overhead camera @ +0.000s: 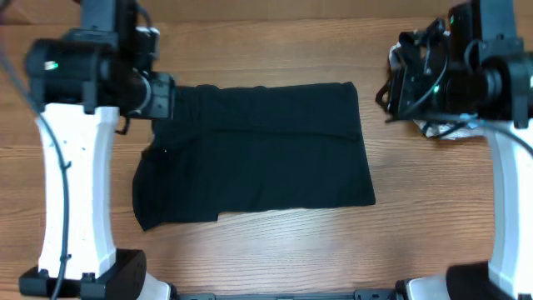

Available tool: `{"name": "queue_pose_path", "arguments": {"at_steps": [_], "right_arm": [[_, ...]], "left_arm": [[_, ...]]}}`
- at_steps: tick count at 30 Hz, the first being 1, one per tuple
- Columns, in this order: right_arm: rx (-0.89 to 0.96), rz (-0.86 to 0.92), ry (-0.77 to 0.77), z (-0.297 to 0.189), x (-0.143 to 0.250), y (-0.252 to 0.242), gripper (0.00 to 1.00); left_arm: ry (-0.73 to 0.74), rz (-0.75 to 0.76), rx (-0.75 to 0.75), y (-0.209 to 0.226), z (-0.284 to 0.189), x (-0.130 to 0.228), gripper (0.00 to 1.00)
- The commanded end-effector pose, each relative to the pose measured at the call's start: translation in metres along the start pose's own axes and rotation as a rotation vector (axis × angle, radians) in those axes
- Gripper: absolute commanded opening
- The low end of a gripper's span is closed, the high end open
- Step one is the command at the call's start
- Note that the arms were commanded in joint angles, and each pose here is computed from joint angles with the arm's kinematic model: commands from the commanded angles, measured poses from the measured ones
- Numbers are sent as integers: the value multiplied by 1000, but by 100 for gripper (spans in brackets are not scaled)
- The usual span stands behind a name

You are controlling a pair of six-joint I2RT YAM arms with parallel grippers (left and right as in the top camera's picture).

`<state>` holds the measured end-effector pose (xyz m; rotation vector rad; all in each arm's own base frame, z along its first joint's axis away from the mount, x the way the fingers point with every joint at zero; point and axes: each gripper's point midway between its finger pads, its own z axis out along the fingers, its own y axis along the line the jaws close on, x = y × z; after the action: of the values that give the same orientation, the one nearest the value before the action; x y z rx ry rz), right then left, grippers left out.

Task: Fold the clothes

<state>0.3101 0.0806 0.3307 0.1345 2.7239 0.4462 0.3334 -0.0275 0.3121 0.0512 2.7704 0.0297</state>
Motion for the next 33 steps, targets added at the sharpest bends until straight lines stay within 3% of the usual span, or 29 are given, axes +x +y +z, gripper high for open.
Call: {"name": "queue_pose_path", "arguments": {"at_steps": [1,10,18,23,29,33], "right_arm": [[-3,28,70,7,35,5,53],[41,45,234,57,73,-11,54],[32,33,204,68,65,-11,57],[41,32,202,68,65,-13,57],[40,32,201,69,65,-13,58],[43,34,208,68,66,-13,58]], "left_arm": [[157,-15,-155,19,43,26,61],[289,-42,-251,29,148,69,58],[175,34,-322,45,236,85,57],[181,94,-286,44,261,102,54],[151,77,-289,47,268,99,51],[154,56,-292,54,268,100,44]]}}
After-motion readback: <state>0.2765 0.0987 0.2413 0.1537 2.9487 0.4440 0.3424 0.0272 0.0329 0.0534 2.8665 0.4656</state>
